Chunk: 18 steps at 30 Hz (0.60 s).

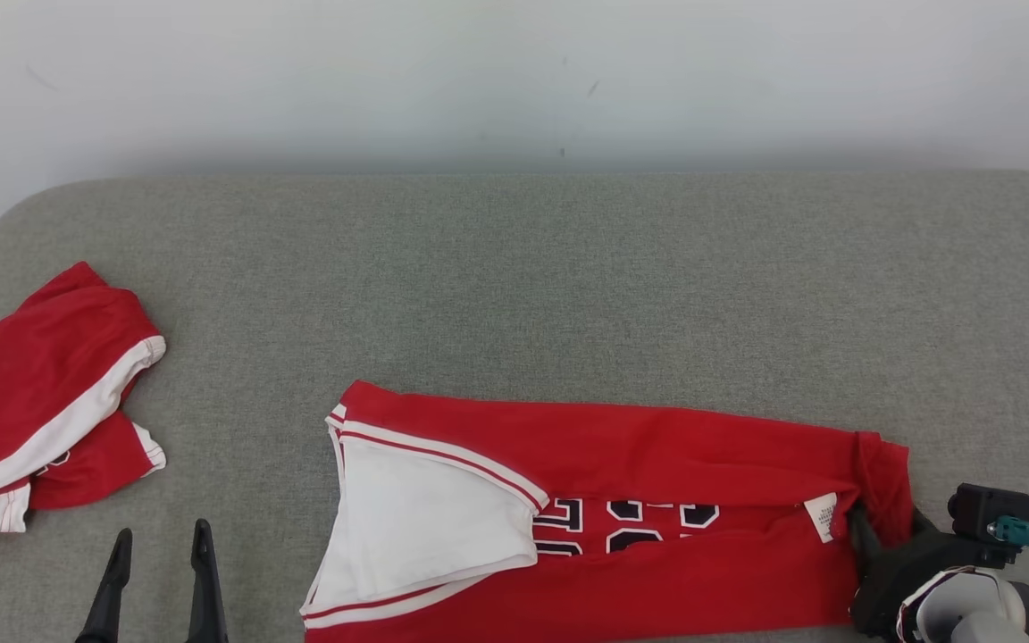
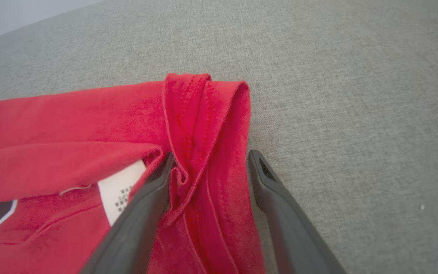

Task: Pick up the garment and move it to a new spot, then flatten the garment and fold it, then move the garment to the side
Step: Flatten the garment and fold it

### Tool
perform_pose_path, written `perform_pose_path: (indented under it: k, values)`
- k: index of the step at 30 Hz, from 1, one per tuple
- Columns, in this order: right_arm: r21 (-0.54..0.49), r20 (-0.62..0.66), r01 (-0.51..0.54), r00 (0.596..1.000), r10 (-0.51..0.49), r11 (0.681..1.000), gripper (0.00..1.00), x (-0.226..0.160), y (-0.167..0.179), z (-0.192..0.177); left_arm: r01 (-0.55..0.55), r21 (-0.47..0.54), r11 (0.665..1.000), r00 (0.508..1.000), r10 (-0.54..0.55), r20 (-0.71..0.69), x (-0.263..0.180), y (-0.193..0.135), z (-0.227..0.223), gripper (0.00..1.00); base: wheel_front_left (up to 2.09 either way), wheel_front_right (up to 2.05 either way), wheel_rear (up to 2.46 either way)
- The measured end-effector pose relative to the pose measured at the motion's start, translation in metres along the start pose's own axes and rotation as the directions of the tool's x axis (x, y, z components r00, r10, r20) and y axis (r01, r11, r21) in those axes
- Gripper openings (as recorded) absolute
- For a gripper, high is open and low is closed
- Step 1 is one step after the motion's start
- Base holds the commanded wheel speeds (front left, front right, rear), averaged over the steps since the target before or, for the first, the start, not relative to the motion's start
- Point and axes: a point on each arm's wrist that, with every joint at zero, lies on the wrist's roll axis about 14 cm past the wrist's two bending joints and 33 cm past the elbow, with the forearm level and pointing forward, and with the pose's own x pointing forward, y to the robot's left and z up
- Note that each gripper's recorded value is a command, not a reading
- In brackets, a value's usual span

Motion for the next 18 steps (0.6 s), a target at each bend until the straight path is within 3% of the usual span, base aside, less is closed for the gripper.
perform_pose_path:
  k: [1, 9, 18]
  values:
    - [0.002, -0.01, -0.005, 1.0, 0.005, 1.0, 0.0, 0.0, 0.002, -0.002, -0.003, -0.001, 1.0, 1.0, 0.003, 0.001, 0.0, 0.001, 0.0, 1.0, 0.0, 0.0, 0.0]
    - [0.015, 0.007, -0.002, 1.0, 0.002, 1.0, 0.0, -0.006, -0.002, 0.004, 0.002, 0.005, 1.0, 1.0, -0.002, 0.013, -0.004, 0.0, 0.002, 1.0, 0.0, 0.0, 0.0]
    - [-0.057, 0.129, 0.19, 0.975, -0.182, 0.98, 0.0, -0.036, -0.101, 0.063, 0.032, 0.008, 0.999, 0.999, -0.032, 0.037, -0.006, -0.009, 0.009, 1.0, 0.0, 0.0, 0.0]
